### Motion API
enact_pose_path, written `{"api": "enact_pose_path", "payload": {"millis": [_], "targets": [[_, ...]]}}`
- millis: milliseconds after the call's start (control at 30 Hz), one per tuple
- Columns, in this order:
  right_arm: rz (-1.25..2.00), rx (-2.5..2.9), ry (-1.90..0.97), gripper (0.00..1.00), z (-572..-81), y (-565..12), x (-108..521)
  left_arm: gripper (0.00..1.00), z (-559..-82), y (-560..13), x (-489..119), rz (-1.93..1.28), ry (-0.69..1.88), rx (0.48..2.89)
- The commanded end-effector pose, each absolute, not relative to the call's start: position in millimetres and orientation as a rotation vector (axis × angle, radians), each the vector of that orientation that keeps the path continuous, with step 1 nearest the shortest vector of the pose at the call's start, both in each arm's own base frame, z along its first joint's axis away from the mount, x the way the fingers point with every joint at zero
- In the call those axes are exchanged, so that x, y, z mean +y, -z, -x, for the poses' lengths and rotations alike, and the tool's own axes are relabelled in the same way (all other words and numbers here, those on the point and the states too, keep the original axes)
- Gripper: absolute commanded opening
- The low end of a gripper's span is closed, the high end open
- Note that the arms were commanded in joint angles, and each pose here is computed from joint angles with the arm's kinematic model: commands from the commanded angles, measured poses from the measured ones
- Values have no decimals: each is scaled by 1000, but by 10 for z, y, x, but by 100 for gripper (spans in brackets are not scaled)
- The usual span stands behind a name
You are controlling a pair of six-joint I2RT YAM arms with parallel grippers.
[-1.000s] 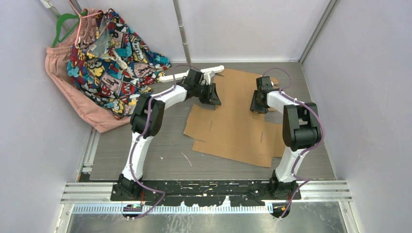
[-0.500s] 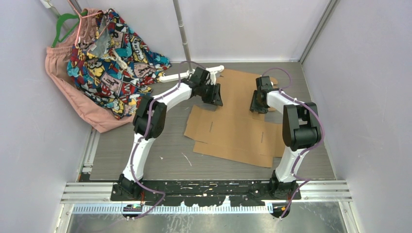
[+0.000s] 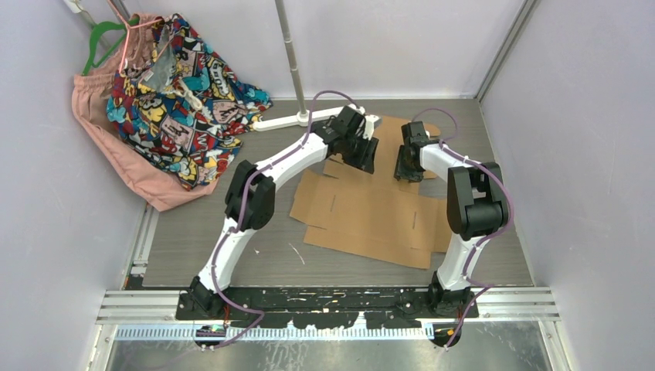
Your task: Fold the paper box
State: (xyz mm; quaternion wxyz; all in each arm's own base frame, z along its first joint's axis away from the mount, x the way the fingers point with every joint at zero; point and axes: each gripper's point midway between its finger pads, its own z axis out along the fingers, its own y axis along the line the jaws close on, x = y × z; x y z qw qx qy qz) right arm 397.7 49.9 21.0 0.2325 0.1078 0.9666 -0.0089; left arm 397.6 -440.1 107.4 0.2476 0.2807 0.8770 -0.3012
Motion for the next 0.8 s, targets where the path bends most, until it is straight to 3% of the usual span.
{"api": "enact_pose_path", "payload": {"millis": [0,400,567,767], "targets": [[-289,2763,8,43,-3753,-26,586,42,-4030,-887,-4231,-743,746,2438],[-287,2771,7,44,-3707,-18,593,42,-4303,-1100,-3651,-593,678,2427],[-287,2769,3,42,-3708,-30,597,19,-4406,-1194,-3443,-532,675,2412],[-282,2771,5,41,-3700,-28,599,13,-4553,-1181,-3223,-468,650,2418]]}}
